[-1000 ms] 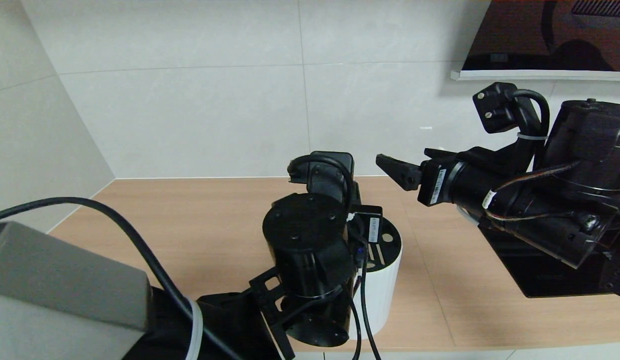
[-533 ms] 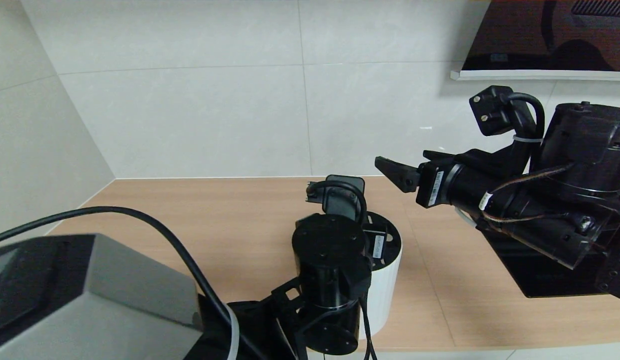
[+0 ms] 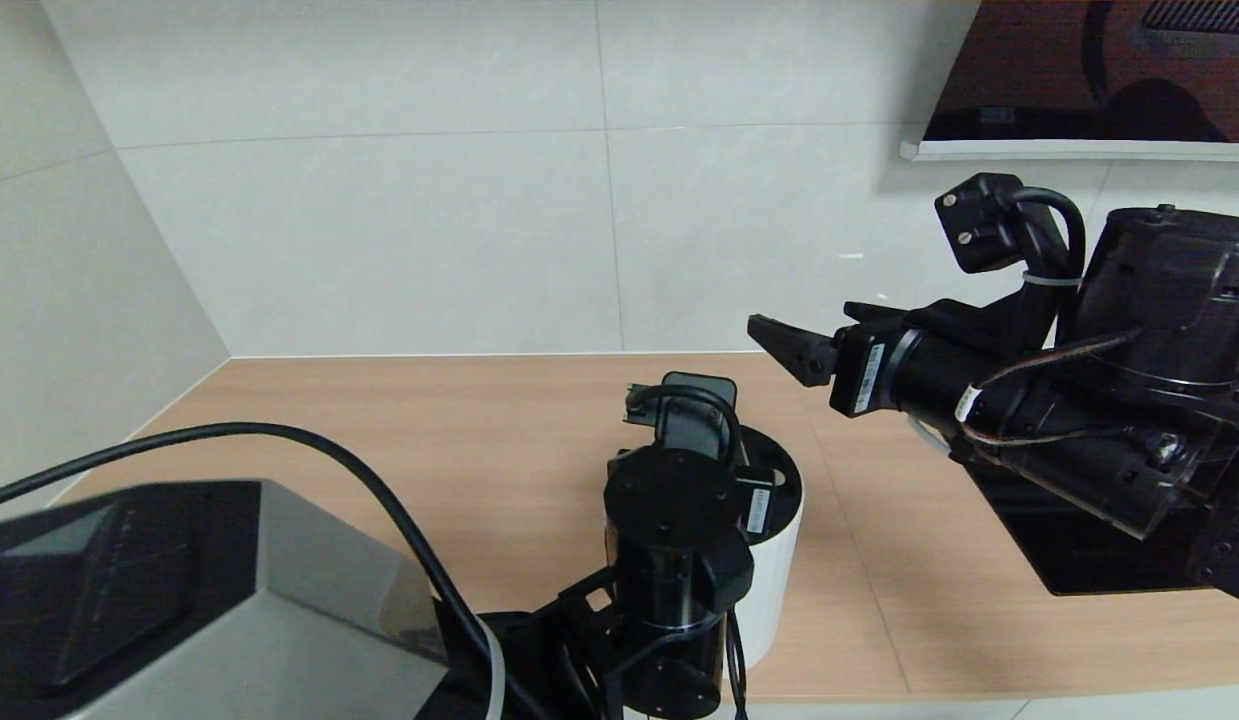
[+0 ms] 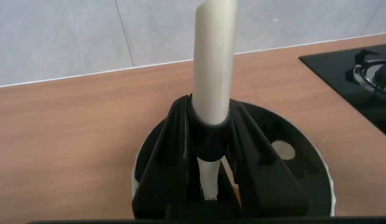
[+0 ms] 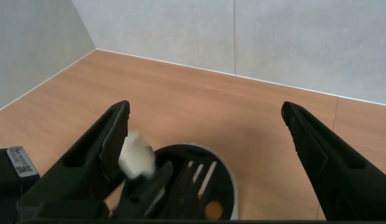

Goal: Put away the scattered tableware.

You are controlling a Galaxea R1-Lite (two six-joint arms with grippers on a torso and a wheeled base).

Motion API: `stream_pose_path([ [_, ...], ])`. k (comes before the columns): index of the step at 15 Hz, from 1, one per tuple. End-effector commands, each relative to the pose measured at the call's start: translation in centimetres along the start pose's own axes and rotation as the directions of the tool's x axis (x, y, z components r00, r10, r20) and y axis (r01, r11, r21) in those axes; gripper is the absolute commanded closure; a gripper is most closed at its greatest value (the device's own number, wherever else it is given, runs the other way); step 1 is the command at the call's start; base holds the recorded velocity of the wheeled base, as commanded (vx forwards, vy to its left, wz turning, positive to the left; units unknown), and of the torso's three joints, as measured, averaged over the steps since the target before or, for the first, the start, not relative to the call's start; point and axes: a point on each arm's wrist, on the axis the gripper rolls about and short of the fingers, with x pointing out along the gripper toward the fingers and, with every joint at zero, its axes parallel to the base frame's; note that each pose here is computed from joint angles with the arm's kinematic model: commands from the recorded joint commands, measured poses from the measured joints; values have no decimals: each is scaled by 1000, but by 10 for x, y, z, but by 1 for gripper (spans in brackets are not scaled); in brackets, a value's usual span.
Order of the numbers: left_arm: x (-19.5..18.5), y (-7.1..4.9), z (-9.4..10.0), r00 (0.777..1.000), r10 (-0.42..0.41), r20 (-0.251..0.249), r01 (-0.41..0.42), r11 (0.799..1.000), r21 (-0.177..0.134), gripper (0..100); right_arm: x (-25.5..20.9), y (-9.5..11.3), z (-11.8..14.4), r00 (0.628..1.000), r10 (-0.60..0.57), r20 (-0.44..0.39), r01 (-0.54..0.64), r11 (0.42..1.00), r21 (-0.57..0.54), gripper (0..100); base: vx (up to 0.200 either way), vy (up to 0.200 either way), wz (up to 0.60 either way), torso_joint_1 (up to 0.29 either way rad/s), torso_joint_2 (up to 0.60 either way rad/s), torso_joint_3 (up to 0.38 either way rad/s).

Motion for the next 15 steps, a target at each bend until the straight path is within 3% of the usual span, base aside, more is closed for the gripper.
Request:
stream_pose_path([
  [1, 0, 0, 0, 1000, 0, 1, 0, 1000, -3, 0, 0, 0, 0, 1000, 0, -1, 0, 1000, -1, 0, 0, 0, 0, 0, 0, 0],
  [5, -1, 1, 4, 1000, 0, 8, 0, 1000, -10, 0, 0, 0, 0, 1000, 0, -1, 0, 1000, -1, 0, 0, 0, 0, 0, 0, 0],
  [7, -7, 7, 20, 999, 3, 32, -1, 999, -35, 0, 1, 0, -1, 1000, -1, -2, 1, 1000, -1, 0, 0, 0, 0, 0, 0, 0],
  [11, -36, 43, 79, 994, -2, 105, 13, 994, -107, 0, -1, -7, 4, 1000, -26, 13, 26, 1000, 0, 0, 0, 0, 0, 0, 0, 0],
  [13, -58, 70, 109, 987, -14, 161, 39, 987, -153, 0, -3, -26, 3, 996, -94, 13, 94, 996, -1, 0, 0, 0, 0, 0, 0, 0],
  [14, -72, 85, 122, 984, -21, 175, 50, 985, -162, 0, -6, -42, 6, 989, -144, 24, 145, 989, -1, 0, 0, 0, 0, 0, 0, 0],
  [15, -77, 91, 125, 984, -24, 177, 53, 985, -162, 0, -9, -45, 10, 987, -157, 36, 157, 988, 0, 0, 0, 0, 0, 0, 0, 0],
])
